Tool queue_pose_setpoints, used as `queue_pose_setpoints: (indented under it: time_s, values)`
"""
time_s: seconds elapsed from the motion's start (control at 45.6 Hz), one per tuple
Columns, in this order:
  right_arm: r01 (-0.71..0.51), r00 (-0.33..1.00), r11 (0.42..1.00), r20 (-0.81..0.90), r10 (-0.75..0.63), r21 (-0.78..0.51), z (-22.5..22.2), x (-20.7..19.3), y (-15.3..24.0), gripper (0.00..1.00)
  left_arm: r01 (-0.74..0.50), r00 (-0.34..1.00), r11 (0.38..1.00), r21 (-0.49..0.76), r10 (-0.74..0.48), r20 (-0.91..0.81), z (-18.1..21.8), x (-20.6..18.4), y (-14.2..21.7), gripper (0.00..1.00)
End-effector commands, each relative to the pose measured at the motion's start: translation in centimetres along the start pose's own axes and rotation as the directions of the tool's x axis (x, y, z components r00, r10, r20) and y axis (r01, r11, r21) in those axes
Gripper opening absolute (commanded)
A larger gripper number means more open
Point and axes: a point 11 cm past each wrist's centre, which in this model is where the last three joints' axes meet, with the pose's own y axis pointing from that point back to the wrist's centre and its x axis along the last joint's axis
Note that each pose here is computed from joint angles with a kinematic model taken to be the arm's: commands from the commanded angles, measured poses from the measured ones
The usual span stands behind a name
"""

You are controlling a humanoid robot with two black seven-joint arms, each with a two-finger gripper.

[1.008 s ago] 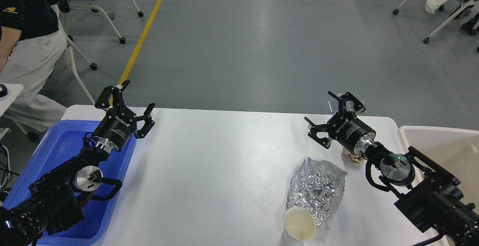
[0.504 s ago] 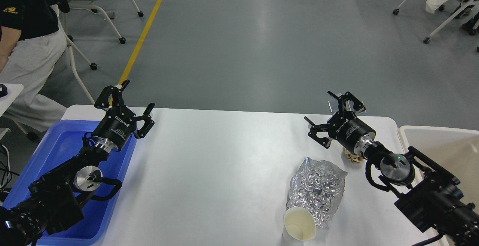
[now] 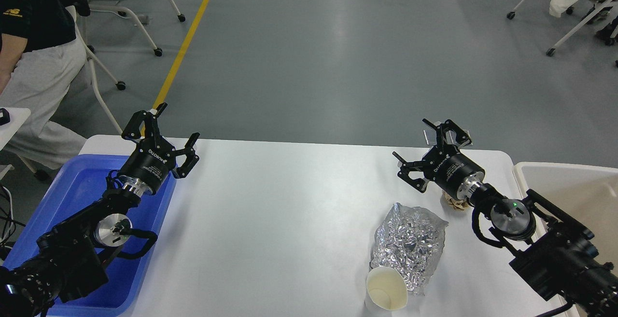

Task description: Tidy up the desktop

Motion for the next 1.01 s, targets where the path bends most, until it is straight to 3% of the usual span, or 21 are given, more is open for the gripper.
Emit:
queue_pose_setpoints:
  time_s: [0.0,0.329,0.723,0.986]
  values:
    - [-0.02,1.0,1.0,-0.022,0.02,0.006,-0.9,1.0,0.8,1.0,0.0,1.0,1.0,0.0,0.0,0.0,0.0,0.0,0.0,1.0]
    - [-0.04,0.991,0.999,-0.125,0.036,-0.033,-1.9,1.7,2.2,1.0,0.0,1.0,1.0,0.0,0.0,0.0,0.0,0.0,0.0,1.0]
    - [-0.117,0.916,0.987,-0.395,0.066,-0.106,-7.2,2.6,6.2,1.0,0.004,1.0,1.0,0.002,-0.004,0.0,0.0,-0.1,-0.1,1.0]
    - [-0.107,0.843,0.977,-0.539,-0.009,-0.184,-9.0,-1.6,9.5,1.0,0.004,1.0,1.0,0.002,-0.004,0.0,0.0,-0.1,-0.1,1.0]
